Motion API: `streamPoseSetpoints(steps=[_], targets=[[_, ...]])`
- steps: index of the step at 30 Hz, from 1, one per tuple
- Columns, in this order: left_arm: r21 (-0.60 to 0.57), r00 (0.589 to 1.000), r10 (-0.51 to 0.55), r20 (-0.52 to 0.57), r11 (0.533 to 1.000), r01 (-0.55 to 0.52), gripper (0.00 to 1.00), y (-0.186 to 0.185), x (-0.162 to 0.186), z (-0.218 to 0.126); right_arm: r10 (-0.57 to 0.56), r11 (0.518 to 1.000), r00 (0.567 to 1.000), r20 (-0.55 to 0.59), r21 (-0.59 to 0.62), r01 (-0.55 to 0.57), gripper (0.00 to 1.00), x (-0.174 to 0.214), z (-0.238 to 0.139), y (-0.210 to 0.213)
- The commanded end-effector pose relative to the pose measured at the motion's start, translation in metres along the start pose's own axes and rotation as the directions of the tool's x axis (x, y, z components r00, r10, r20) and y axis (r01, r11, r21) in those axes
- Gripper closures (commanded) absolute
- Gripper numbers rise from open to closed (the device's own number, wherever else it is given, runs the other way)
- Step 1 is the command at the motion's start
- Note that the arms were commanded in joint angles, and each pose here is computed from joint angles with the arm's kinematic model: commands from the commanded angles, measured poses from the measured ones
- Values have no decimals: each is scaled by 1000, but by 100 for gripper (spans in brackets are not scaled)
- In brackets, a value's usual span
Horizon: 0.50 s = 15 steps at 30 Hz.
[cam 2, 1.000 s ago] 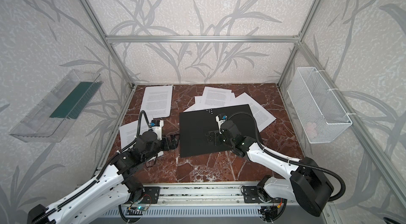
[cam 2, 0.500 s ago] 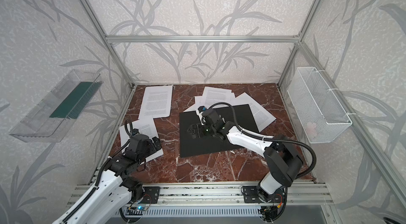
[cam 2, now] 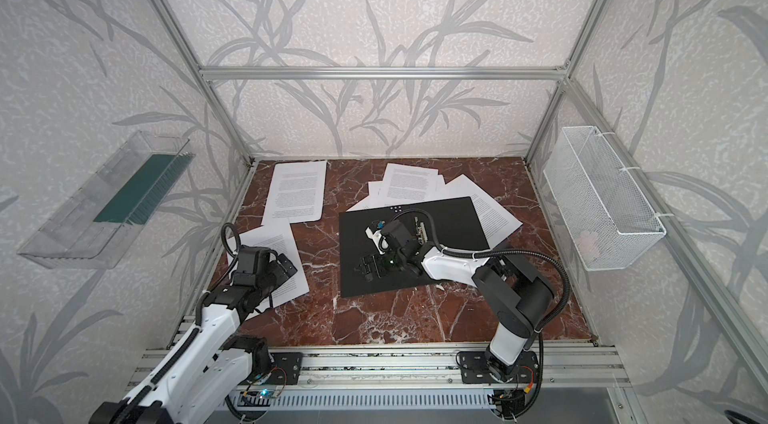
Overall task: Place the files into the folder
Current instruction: 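Move the left gripper to the nearest paper sheet while the right holds the clip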
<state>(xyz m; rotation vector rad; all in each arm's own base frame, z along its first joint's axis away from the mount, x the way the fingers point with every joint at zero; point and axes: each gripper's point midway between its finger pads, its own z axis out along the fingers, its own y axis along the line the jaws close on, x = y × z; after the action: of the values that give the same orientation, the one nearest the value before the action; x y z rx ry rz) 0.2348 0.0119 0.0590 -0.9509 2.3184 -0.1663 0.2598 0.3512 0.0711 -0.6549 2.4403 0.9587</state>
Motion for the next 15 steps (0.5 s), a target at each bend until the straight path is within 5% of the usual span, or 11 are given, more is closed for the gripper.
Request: streamPoseSetpoints(steps=[1, 15], targets=[[35, 999, -50, 10, 998, 50, 1, -9, -12, 4, -38, 998, 998, 54, -53, 41, 1, -13, -3, 10], [130, 983, -155, -100, 977, 167, 1, -15, -1, 29, -19, 999, 998, 60, -36, 21, 1, -16, -8, 0]])
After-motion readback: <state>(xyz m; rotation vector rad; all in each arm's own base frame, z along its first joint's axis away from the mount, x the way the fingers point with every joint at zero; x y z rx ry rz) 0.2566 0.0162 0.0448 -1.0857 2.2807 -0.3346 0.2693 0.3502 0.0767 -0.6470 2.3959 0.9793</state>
